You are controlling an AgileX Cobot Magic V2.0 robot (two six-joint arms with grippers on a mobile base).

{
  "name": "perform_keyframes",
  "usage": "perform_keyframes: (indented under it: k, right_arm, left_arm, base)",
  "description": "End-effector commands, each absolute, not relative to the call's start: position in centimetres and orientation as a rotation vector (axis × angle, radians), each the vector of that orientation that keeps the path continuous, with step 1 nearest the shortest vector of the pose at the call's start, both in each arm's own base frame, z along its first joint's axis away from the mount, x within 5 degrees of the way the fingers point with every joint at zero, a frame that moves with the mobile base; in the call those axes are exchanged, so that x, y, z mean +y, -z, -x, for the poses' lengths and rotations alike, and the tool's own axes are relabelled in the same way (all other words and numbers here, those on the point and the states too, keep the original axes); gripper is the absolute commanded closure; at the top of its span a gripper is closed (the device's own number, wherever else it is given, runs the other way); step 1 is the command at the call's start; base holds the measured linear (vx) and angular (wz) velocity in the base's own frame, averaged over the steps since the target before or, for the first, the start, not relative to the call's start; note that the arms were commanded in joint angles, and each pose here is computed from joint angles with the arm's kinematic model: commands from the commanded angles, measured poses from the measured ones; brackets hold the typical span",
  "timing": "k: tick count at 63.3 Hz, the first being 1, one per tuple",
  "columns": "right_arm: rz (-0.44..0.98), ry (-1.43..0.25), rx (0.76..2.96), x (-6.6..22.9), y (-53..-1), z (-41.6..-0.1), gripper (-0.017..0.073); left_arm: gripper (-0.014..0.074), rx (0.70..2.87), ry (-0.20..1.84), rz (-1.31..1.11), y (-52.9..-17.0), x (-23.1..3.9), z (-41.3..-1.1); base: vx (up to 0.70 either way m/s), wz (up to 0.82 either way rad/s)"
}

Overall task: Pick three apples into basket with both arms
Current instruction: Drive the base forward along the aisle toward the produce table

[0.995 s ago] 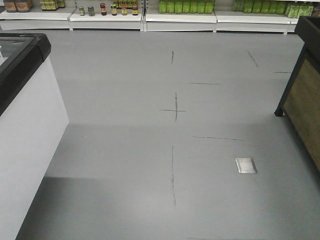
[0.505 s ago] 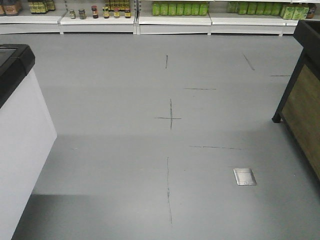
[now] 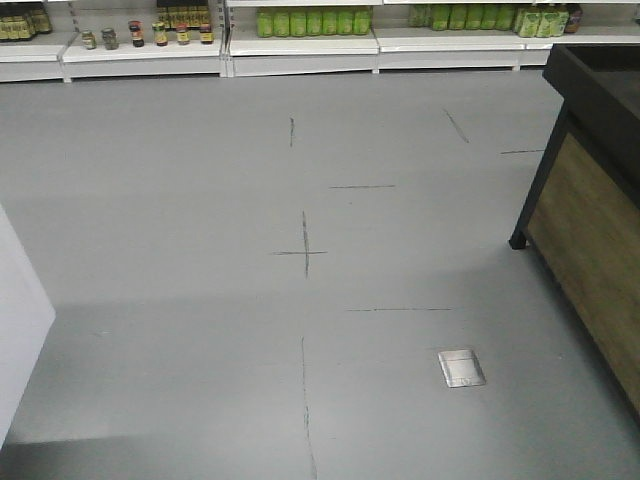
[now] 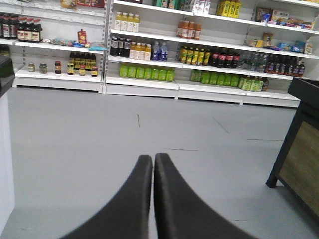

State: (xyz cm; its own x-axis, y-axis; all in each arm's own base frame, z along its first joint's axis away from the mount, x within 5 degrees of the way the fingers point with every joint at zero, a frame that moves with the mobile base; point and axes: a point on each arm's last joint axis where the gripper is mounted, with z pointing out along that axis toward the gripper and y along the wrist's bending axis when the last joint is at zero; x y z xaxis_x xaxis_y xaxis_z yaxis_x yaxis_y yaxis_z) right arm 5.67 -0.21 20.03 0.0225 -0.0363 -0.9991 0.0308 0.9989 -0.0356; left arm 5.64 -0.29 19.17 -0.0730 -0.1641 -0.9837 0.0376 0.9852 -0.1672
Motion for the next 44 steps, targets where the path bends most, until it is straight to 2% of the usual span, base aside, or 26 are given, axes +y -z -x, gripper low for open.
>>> perform_keyframes:
  k: [1, 44]
  right_arm:
    - [0.024, 0.061, 1.481, -0.1, -20.26, -5.6, 0.0564]
    - [0.024, 0.061, 1.481, -0.1, -20.26, -5.6, 0.0564]
  left_arm:
    - [0.06, 1.529, 0.183, 0.096, -20.73, -0.3, -5.44]
    - [0.06, 1.529, 0.183, 0.096, -20.73, -0.3, -5.44]
  base:
    - [0.17, -0.24]
    - [0.16, -0.35]
